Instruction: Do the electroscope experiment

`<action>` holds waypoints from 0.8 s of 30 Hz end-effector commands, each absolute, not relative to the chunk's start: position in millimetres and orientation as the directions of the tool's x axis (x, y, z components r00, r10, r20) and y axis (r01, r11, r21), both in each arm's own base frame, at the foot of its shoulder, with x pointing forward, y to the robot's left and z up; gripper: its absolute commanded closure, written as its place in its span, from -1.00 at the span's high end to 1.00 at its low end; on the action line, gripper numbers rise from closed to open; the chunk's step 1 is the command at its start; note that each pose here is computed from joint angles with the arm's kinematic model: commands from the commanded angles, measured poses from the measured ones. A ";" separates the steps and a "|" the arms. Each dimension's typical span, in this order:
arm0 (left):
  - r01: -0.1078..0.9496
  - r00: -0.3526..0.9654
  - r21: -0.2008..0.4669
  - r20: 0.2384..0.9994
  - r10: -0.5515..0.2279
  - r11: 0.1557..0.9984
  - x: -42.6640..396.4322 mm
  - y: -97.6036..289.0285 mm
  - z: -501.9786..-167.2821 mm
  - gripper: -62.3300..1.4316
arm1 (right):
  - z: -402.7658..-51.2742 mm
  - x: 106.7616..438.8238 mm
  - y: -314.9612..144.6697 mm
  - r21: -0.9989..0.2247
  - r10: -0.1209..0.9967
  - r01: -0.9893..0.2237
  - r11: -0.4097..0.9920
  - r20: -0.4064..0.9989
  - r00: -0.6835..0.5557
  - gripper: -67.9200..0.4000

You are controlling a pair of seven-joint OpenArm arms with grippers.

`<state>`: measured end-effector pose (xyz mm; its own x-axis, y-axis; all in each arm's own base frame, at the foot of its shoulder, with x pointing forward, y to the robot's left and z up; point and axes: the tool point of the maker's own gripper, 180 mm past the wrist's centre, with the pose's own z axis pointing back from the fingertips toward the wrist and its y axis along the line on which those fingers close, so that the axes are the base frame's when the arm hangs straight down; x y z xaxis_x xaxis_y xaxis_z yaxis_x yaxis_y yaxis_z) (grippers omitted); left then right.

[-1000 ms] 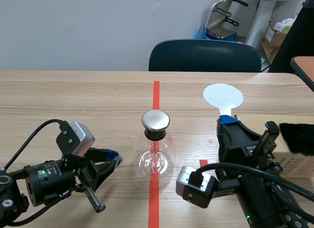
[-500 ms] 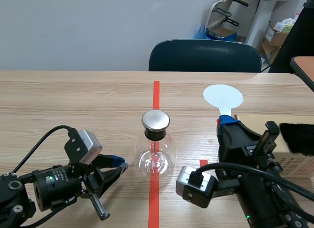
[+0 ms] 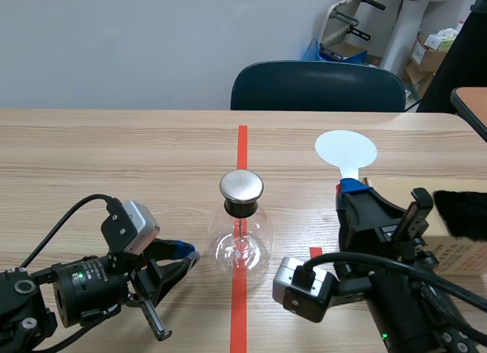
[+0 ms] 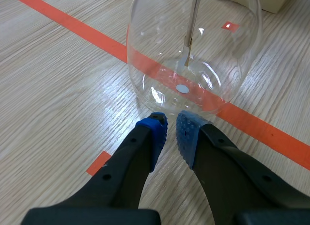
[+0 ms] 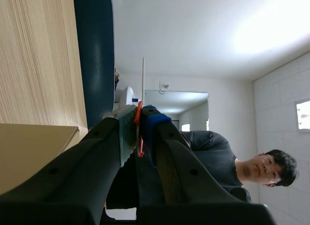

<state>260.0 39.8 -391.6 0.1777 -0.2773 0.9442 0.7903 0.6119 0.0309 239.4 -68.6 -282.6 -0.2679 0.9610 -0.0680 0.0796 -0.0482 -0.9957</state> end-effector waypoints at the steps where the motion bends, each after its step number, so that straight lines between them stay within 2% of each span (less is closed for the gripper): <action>1: 0.794 0.162 0.028 0.953 -0.256 0.608 263.8 33.7 -383.4 -0.64 | -272.7 243.5 -68.8 -0.992 0.963 0.117 -0.040 -0.069 -0.262 -0.96; 24: 0.793 0.144 0.026 0.963 -0.229 0.608 263.9 32.1 -378.0 -0.64 | -273.4 243.3 -67.7 -0.993 0.961 0.114 -0.041 -0.071 -0.268 -0.96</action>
